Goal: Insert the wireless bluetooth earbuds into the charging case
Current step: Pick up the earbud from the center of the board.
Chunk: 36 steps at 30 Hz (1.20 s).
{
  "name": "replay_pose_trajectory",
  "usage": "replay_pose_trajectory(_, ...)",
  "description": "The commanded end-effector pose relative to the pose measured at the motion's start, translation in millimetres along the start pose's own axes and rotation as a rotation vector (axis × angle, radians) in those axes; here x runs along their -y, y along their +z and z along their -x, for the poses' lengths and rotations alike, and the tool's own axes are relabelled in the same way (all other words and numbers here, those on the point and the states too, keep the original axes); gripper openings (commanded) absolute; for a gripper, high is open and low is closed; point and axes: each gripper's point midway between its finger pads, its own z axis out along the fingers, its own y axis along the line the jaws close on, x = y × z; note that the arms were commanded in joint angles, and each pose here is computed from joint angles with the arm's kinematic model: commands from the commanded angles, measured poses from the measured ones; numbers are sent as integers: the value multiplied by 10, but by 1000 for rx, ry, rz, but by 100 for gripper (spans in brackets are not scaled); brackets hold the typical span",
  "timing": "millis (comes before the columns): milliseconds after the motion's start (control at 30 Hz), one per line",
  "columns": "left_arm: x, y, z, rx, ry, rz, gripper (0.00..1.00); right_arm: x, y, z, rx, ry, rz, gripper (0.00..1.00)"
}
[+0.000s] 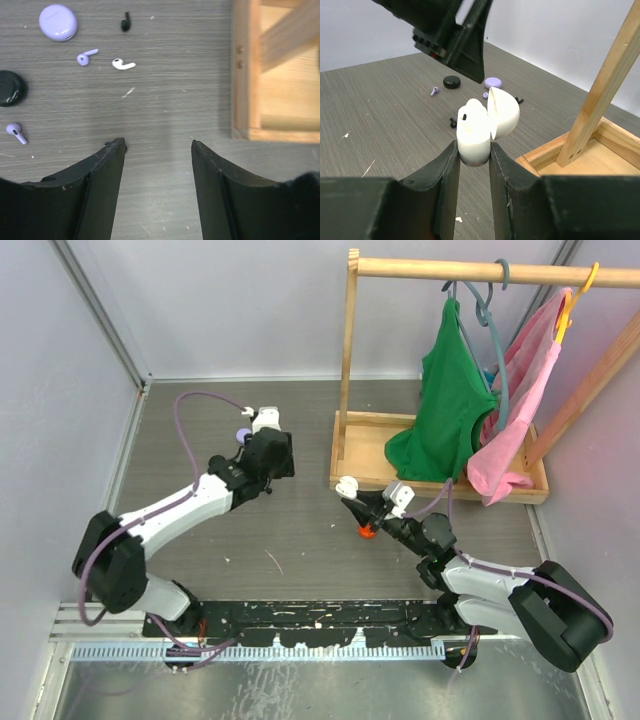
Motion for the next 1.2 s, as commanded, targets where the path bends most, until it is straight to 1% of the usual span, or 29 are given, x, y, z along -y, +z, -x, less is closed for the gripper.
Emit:
replay_pose_trajectory(0,-120,333,178,-5,-62,18,56,55,25,180,69,-41,-24,1)
replay_pose_trajectory(167,-363,777,141,-42,-116,93,52,48,30,155,61,-41,-19,1)
replay_pose_trajectory(333,-598,1212,18,-95,-212,150,47,49,40,130,53,-40,-17,1)
replay_pose_trajectory(433,-642,1403,-14,-111,-272,158,45,44,48,103,44,-39,-14,1)
replay_pose_trajectory(533,-697,1545,-43,-117,-312,175,45,40,55,81,37,-38,-10,1)
replay_pose_trajectory(733,-723,1718,-108,-136,-325,180,42,41,64,34,23,-33,-10,1)
replay_pose_trajectory(967,-677,1787,-167,-156,-333,163,38,41,69,12,15,-32,-8,1)
replay_pose_trajectory(1100,-697,1823,-219,-167,-325,176,38,40,73,24,19,-32,-7,1)
replay_pose_trajectory(1167,-714,1839,-238,-172,-316,184,36,36,71,16,16,-32,-6,1)
